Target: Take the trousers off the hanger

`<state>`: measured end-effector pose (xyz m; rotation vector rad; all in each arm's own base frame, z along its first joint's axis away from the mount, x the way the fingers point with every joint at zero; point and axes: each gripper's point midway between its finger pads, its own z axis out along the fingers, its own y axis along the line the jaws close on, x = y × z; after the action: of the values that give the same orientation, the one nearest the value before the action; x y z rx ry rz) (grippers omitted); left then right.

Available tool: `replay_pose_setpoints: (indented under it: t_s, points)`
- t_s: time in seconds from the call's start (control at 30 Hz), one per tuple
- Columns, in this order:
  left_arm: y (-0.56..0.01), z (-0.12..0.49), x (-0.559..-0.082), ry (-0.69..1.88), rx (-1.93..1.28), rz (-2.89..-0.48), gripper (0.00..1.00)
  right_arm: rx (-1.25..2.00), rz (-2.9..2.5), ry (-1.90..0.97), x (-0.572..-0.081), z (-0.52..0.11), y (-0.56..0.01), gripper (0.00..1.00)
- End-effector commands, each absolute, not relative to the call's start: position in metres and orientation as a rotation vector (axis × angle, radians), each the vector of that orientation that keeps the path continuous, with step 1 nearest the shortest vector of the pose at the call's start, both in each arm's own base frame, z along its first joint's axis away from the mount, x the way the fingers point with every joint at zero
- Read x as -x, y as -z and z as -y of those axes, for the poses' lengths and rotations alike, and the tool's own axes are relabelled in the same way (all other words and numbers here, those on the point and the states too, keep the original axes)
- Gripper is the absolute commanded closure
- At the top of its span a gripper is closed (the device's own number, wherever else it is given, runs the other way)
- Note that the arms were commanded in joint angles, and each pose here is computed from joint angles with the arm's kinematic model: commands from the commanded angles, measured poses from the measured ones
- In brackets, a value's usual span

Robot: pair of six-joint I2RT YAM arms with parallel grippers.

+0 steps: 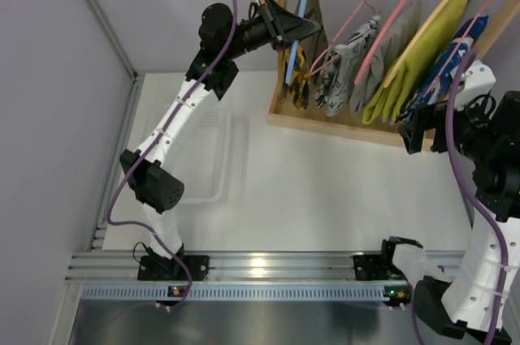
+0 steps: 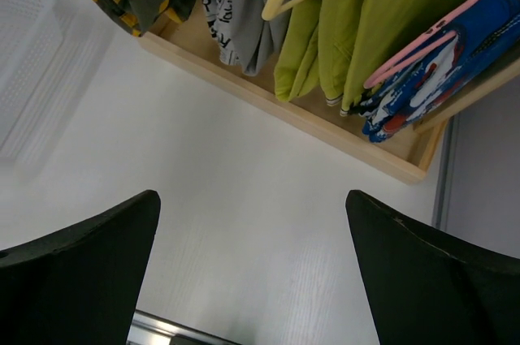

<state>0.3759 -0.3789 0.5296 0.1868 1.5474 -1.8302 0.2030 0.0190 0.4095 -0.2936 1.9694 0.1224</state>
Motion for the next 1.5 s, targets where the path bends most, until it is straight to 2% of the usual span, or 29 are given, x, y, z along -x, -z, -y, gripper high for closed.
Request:
replay_pose_setpoints:
  t_s: [0.0,0.2,0.33,0.57,0.77,0.9,1.1,1.27,1.47]
  points:
    - [-0.64,0.328,-0.28,1.791,-0.448,-1.078,1.0,0.314,-1.846,-0.196,-0.214,-0.032,-0.443,0.01]
    - [-0.626,0.322,-0.251,1.798,-0.489,-1.118,1.0,0.305,-1.738,-0.368,-0.228,-0.054,-0.477,0.01]
    - [-0.619,0.309,-0.231,1.774,-0.461,-1.146,1.0,0.195,-1.681,-0.64,-0.235,-0.078,-0.503,0.01]
    - [-0.59,0.29,-0.226,1.68,-0.367,-1.178,1.0,0.044,-1.607,-0.937,-0.269,-0.106,-0.536,0.0]
    - [-0.579,0.27,-0.21,1.569,-0.364,-1.135,1.0,0.143,-1.534,-1.071,-0.278,-0.155,-0.568,0.01]
    - [-0.57,0.259,-0.208,1.508,-0.323,-1.142,1.0,0.185,-1.546,-1.189,-0.29,-0.188,-0.566,0.01]
    - [-0.563,0.246,-0.213,1.354,-0.331,-1.135,1.0,0.277,-1.458,-1.335,-0.282,-0.252,-0.567,0.01]
    - [-0.562,0.241,-0.218,1.336,-0.311,-1.139,1.0,0.335,-1.492,-1.462,-0.272,-0.309,-0.551,0.01]
    - [-0.577,0.232,-0.207,1.38,-0.293,-1.103,1.0,0.364,-1.532,-1.519,-0.261,-0.341,-0.541,0.03]
